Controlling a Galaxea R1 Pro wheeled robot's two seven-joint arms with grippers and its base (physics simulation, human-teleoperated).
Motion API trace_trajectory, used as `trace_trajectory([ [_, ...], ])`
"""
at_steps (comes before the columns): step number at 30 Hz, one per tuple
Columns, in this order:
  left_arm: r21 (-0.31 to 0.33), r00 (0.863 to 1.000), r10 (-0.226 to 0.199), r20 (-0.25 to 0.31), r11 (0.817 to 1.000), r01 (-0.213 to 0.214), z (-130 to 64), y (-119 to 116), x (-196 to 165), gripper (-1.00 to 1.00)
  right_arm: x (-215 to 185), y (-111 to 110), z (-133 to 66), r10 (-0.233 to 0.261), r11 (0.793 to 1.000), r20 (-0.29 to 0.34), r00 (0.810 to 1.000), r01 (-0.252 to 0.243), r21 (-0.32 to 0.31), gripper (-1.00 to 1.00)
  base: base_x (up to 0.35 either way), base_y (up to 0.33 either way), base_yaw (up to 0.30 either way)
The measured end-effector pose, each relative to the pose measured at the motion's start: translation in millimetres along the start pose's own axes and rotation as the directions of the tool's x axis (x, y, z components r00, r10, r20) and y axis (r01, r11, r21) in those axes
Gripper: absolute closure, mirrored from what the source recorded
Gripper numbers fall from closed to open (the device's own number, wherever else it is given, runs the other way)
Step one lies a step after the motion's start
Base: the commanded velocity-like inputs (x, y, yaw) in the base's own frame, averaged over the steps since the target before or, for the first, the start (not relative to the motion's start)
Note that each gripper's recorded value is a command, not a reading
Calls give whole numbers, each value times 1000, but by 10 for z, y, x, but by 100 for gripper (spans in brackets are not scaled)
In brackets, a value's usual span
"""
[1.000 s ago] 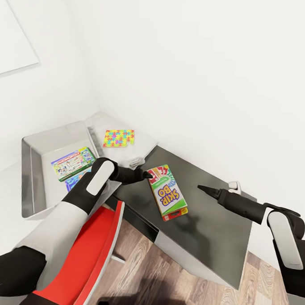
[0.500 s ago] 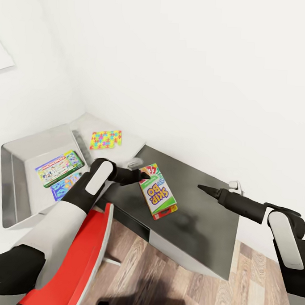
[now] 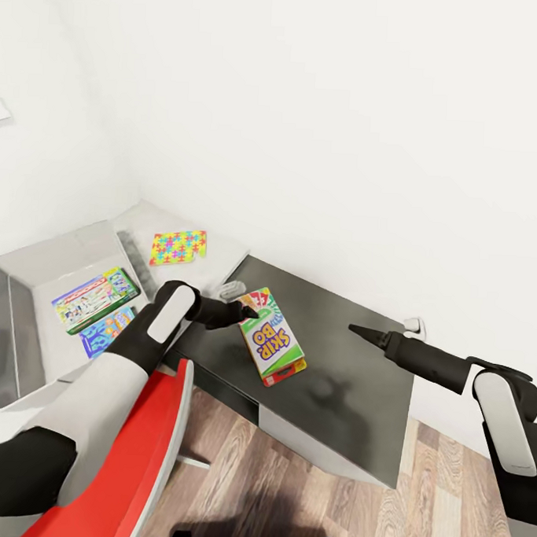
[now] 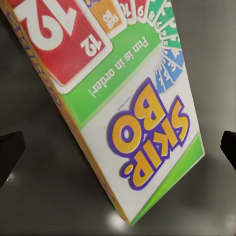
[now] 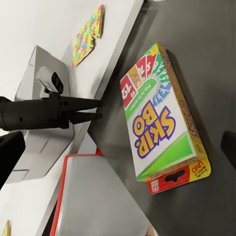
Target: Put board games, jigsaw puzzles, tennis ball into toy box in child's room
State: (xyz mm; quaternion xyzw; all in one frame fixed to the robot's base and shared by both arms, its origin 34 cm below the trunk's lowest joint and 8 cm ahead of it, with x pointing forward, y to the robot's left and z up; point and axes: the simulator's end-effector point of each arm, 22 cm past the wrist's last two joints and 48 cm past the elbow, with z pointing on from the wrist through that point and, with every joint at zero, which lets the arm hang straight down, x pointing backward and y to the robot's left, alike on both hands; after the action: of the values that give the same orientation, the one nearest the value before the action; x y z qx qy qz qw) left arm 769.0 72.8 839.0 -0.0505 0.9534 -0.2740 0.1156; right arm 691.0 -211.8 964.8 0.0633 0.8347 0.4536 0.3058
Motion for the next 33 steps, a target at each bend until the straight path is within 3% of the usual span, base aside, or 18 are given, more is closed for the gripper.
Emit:
trace_trajectory([
  [22,-76,1000,-20,19,997,21,-154,487,-152,-100,-2,27,2,-5,1000,1,1000,5,-4,-100,0,0,-6],
  [33,-94,999,-21,35,995,24,-235,566,-304,-100,3,42,4,-9,1000,0,1000,9,-6,-100,0,0,0],
])
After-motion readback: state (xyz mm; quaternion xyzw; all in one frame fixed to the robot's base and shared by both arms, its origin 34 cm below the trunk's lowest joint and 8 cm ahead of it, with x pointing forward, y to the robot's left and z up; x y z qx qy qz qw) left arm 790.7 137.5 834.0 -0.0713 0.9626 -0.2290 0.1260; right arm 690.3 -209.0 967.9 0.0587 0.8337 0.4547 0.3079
